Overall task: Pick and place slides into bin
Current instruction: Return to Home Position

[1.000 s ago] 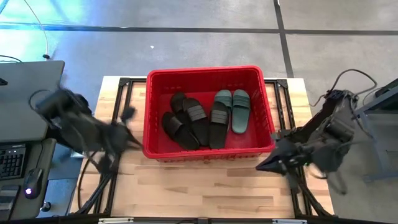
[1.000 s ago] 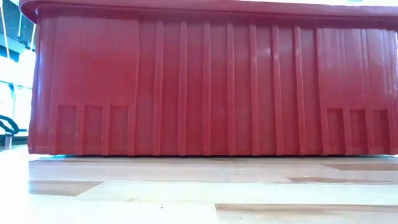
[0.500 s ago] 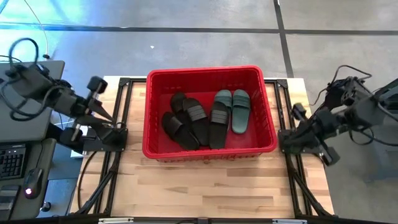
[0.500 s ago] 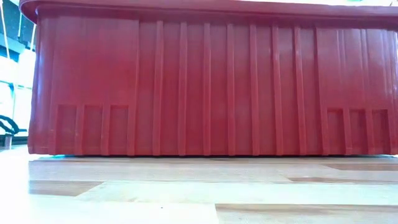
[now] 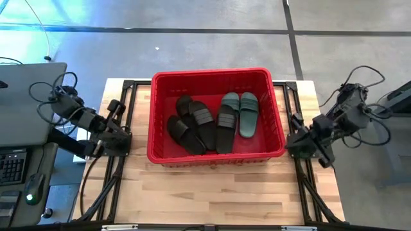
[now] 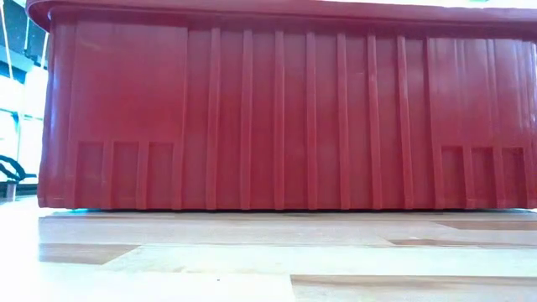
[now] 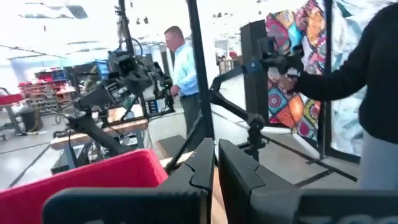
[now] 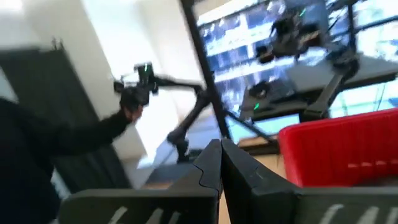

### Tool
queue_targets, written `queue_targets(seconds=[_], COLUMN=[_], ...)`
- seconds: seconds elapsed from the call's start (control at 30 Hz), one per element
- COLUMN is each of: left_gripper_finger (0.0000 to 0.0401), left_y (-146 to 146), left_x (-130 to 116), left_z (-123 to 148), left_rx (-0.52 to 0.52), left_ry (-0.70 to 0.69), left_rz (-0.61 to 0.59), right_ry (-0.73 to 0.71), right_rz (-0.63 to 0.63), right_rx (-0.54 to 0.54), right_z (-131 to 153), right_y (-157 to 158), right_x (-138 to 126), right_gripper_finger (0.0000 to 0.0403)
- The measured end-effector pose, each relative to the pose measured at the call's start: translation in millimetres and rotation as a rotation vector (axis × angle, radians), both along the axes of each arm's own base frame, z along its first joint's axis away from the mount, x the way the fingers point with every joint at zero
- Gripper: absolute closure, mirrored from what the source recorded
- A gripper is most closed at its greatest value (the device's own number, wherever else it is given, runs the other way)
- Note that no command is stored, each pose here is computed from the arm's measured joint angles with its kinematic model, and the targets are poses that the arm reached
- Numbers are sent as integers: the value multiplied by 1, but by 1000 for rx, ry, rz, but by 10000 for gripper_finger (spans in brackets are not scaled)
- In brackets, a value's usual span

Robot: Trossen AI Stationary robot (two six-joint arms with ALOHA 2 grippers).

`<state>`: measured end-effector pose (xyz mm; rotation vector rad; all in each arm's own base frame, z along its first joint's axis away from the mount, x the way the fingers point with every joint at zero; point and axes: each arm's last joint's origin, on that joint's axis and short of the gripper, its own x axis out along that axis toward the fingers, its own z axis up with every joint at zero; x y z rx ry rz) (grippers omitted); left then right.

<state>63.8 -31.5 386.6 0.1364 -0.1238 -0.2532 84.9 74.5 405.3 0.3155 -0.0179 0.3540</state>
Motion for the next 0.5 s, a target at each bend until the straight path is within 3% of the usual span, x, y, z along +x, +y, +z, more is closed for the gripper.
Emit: queue_targets(seconds=[0.1,0.2,0.3,0.5], left_gripper_finger=[387,387,389,387], left_y=[8,12,14,13], left_x=[-10,-15,-18,-16], left_z=[-19,-33,-43,-63], left_rx=[-27,-19,4,-17], left_ry=[-18,-53,-69,-90], left_rz=[54,77,60,81], right_ry=[-36,-109,-168,-168], right_rz=[-46,7,40,-30], right_rx=[-17,-67,-43,17], right_z=[-30,-53,-67,-98], right_y=[-12,-19,-26,-41], right_x=[-10,-18,-26,-37], right_gripper_finger=[402,402,402,402])
